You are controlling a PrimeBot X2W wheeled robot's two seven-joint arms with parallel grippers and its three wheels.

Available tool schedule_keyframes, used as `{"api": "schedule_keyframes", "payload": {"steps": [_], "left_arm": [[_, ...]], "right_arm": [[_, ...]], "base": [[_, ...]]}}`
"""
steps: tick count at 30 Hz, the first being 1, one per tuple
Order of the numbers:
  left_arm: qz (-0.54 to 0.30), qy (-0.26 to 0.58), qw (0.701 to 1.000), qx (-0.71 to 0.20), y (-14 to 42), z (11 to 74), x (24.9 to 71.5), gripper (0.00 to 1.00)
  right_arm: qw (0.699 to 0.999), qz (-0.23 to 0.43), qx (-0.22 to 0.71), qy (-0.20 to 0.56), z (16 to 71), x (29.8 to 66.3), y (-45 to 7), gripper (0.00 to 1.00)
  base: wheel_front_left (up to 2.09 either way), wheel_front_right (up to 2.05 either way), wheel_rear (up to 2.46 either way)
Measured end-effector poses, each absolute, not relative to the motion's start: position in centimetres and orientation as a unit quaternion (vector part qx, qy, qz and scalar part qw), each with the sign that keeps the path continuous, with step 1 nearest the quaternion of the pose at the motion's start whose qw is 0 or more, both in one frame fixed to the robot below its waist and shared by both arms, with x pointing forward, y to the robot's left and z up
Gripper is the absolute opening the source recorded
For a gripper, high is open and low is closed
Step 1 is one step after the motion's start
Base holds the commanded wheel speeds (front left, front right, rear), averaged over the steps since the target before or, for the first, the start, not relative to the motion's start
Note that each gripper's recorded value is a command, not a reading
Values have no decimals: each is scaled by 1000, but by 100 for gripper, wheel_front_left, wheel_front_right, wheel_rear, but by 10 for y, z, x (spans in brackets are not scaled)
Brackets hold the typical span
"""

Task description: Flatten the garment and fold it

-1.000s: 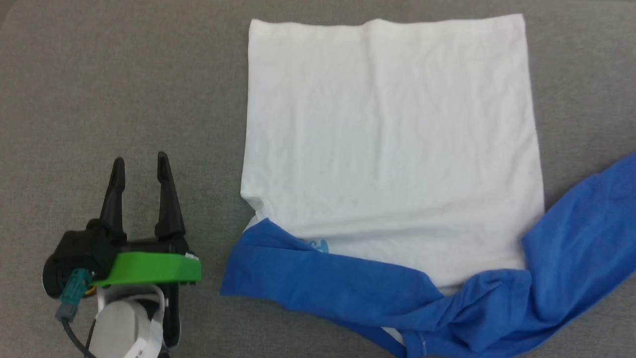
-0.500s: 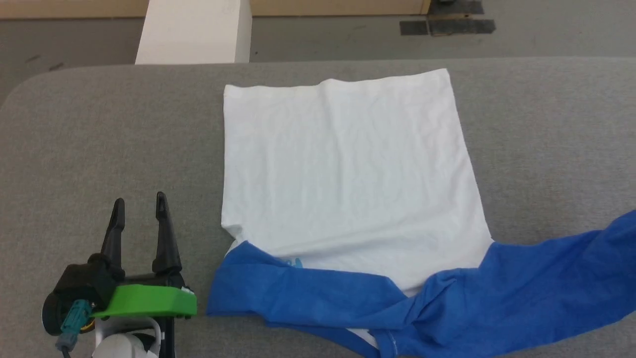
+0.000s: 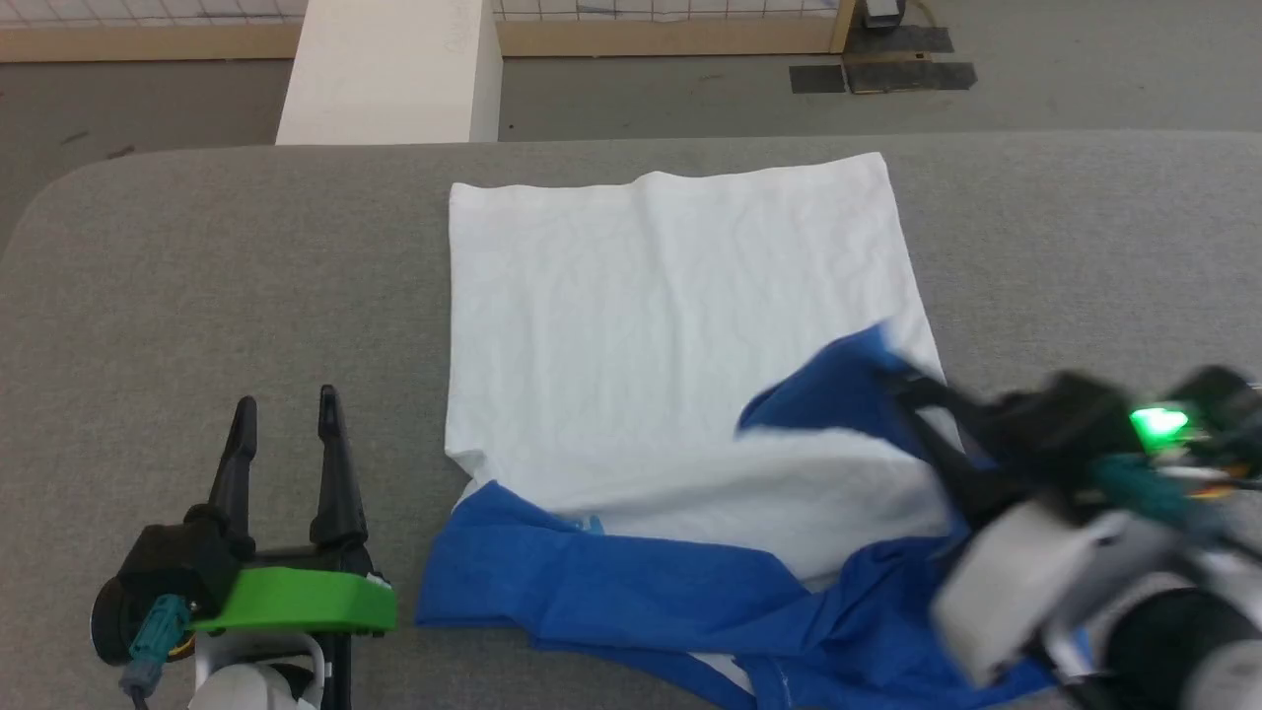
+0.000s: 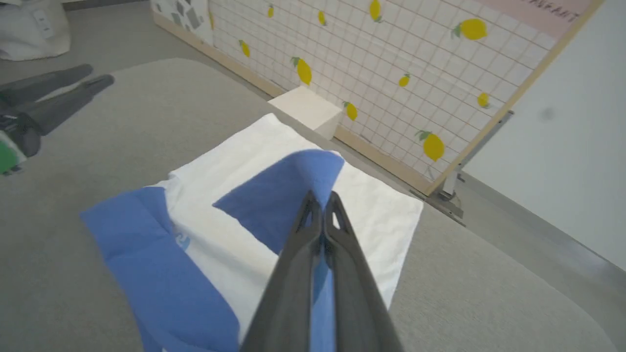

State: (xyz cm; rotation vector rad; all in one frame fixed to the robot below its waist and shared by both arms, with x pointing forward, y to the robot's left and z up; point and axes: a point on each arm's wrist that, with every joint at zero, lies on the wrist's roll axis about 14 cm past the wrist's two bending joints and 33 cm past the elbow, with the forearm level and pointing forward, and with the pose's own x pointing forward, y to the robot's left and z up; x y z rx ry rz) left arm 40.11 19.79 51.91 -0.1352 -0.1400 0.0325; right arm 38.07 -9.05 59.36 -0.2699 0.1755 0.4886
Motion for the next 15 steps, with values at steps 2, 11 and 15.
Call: {"api": "schedule_keyframes", "payload": {"steps": [2,11,15], "left_arm": [[20,-65,995,-67,200,516,399,100],[30,-51,996,-64,207,507,394,100],[34,-46,996,-63,208,505,393,100]], "right_arm": [[938,300,-137,106,575,376,-54,0],[856,449,-131,220,479,346,48,0],[834,469,-123,263,445,339,68,0]], "base": [[0,0,0],[0,0,0],[0,0,0]]}}
